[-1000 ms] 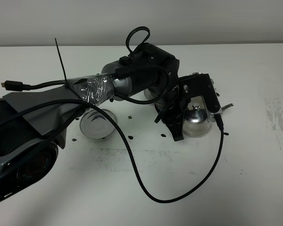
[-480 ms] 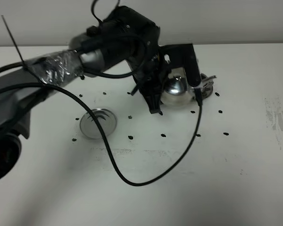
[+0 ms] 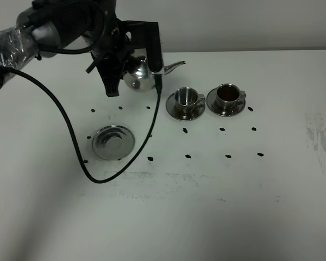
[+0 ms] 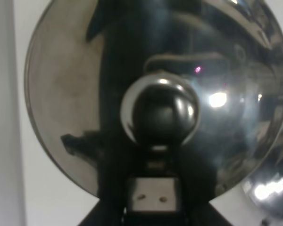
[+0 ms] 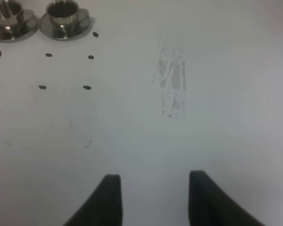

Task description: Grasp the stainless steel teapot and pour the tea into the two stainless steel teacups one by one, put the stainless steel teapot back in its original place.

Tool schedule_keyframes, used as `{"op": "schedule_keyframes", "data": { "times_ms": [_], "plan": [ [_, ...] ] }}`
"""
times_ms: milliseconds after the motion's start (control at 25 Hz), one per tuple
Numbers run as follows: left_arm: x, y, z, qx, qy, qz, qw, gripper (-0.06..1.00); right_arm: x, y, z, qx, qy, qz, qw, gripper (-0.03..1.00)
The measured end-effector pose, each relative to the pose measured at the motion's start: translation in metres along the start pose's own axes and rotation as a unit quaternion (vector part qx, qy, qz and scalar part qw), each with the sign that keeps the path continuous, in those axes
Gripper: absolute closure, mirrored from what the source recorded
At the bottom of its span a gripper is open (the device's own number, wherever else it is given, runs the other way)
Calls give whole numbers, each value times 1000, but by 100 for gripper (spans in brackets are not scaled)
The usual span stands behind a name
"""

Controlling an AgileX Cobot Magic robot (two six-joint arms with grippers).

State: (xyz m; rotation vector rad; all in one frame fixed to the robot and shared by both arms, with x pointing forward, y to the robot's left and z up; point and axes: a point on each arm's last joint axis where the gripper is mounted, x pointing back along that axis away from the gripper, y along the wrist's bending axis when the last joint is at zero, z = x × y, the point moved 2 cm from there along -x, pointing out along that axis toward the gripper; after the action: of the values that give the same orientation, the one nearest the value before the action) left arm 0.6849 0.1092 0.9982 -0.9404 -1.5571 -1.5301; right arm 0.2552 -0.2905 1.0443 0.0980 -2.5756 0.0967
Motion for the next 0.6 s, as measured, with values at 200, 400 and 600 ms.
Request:
{"op": "schedule_keyframes", "data": {
  "times_ms": [200,400,600],
  "plan": [
    [-2,12,17,-44,32,-33,998,76,0,0,0,0,0,0,1000,64],
    [-12,13,19,-121,55,-39,990,76,0,0,0,0,0,0,1000,64],
    [-27,14,16,-154,69,-53,984,76,0,0,0,0,0,0,1000,64]
  ]
}}
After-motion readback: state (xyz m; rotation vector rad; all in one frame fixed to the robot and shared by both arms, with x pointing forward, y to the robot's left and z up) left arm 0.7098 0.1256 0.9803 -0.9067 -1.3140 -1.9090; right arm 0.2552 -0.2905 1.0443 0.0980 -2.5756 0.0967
